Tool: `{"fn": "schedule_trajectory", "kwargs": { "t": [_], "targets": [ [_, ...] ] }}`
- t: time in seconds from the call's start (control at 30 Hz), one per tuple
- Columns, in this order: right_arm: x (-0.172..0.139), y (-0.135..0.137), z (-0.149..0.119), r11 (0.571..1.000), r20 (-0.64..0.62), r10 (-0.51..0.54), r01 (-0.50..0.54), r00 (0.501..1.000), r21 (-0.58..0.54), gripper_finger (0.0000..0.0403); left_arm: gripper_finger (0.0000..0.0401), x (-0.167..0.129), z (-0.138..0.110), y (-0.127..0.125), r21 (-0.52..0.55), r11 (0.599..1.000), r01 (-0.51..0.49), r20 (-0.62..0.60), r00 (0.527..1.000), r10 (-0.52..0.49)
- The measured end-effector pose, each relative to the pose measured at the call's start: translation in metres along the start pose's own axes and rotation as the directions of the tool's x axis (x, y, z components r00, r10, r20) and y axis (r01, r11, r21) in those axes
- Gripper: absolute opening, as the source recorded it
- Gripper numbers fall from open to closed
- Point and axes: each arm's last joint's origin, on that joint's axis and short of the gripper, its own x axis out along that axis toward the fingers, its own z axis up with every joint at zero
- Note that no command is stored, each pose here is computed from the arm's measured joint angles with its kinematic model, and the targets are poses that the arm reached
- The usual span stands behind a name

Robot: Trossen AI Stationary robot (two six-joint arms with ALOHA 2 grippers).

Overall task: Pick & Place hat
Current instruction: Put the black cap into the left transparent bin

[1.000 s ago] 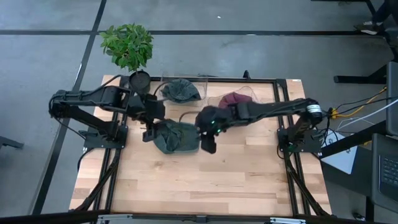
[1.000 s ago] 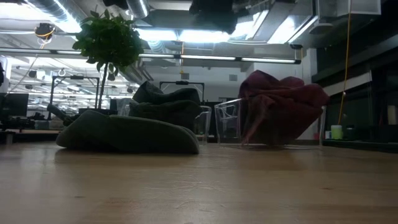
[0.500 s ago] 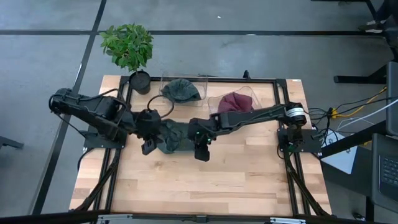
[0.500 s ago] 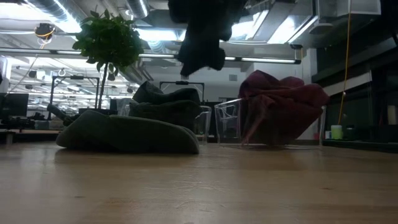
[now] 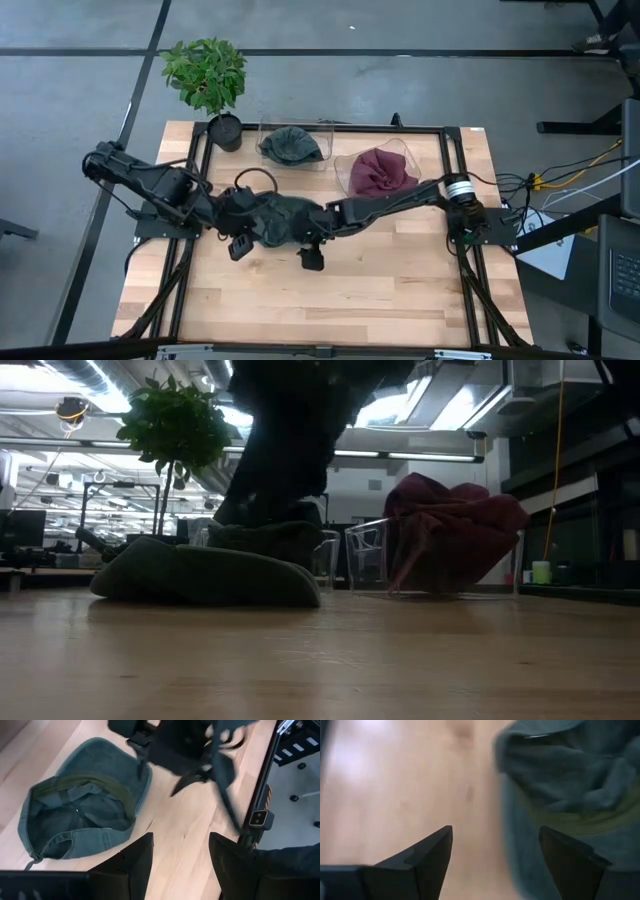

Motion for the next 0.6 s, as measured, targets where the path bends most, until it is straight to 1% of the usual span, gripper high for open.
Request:
{"fn": "schedule_trajectory", "kwargs": {
  "t": [0.13,0.2,0.27,0.47,0.53,0.6],
  "targets": [
    [0.017,0.000,-0.006,0.990,0.003,-0.126,0.126,0.992,-0.063,0.0296,0.0187,0.004,0.000,-0.002,0.005,1.000,-0.007,-0.012,1.000,0.007],
    [0.026,-0.001,-0.010,0.982,-0.009,-0.165,0.163,0.986,-0.091,0.0296,0.0187,0.005,0.000,-0.002,0.005,1.000,-0.009,-0.014,1.000,0.009],
    [0.035,-0.002,-0.015,0.981,-0.032,-0.167,0.163,0.985,-0.110,0.0296,0.0187,0.005,0.000,-0.002,0.005,1.000,-0.011,-0.015,1.000,0.012],
    [0.055,-0.005,-0.026,0.978,-0.080,-0.179,0.169,0.981,-0.122,0.0293,0.0187,0.005,0.000,-0.002,0.011,1.000,-0.013,-0.015,1.000,0.013],
    [0.056,-0.005,-0.028,0.978,-0.091,-0.182,0.170,0.979,-0.119,0.0279,0.0187,0.005,0.000,-0.002,0.012,1.000,-0.013,-0.016,1.000,0.013],
    [0.056,-0.005,-0.027,0.979,-0.089,-0.182,0.171,0.979,-0.115,0.0245,0.0187,0.005,0.000,-0.002,0.018,1.000,-0.013,-0.016,1.000,0.013]
  ]
}}
